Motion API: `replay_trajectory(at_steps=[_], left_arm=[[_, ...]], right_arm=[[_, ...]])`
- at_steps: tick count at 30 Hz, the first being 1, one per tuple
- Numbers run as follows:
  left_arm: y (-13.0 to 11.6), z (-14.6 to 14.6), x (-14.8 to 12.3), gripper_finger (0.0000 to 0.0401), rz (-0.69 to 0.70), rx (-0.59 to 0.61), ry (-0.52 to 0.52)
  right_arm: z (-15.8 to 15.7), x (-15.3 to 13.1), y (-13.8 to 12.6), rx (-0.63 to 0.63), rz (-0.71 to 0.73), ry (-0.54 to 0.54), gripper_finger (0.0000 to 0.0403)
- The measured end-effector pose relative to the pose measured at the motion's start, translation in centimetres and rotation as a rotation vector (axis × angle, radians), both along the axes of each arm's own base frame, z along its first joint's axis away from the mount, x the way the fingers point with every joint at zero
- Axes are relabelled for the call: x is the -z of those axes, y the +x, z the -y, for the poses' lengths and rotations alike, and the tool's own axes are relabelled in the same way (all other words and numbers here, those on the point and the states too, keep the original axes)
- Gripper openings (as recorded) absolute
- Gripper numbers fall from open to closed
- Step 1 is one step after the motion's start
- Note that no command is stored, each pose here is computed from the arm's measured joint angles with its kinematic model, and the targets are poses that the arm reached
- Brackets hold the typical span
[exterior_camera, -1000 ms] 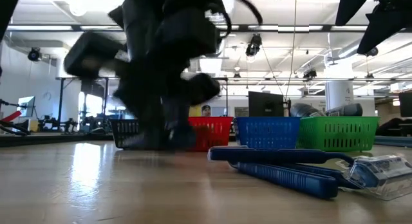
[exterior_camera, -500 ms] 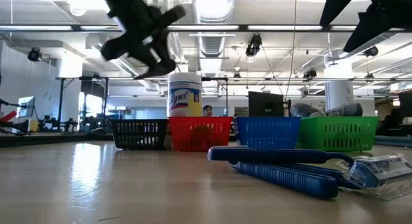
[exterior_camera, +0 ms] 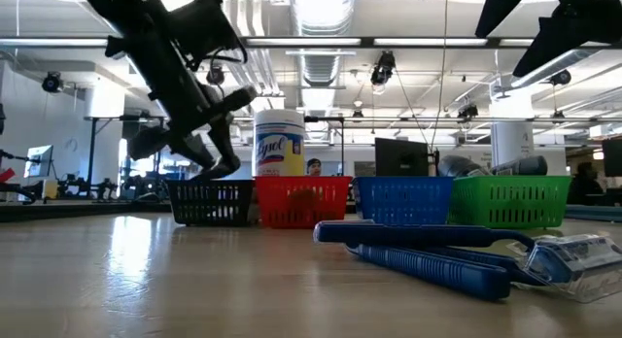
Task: Pick & Place Travel size toiletries
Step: Put the blue shave cream into the black basket, then put the blue razor into the blue basket
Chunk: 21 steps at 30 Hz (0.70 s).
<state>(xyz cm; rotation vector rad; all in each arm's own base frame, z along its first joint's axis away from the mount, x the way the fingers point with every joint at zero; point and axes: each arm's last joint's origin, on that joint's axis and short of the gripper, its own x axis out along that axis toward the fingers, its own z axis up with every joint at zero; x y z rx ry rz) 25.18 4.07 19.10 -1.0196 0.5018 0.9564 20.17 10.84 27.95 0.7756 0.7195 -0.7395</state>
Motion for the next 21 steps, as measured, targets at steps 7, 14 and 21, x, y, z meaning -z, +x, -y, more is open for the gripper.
replay_trajectory(at_steps=[7,14,21], left_arm=[[0.4,-0.2,-0.6,0.0161,0.000,-0.008,0.064],[0.9,0.0,-1.8,0.0228,0.028,0.043,0.065],[2.0,2.0,-4.5,0.0240,0.073,0.217,0.128]], right_arm=[[0.0,0.0,0.0,0.001,0.002,0.002,0.0364],[0.0,0.0,0.0,0.000,0.000,0.005,0.0364],[-0.6,0.0,0.4,-0.069,-0.002,0.060,0.0364]])
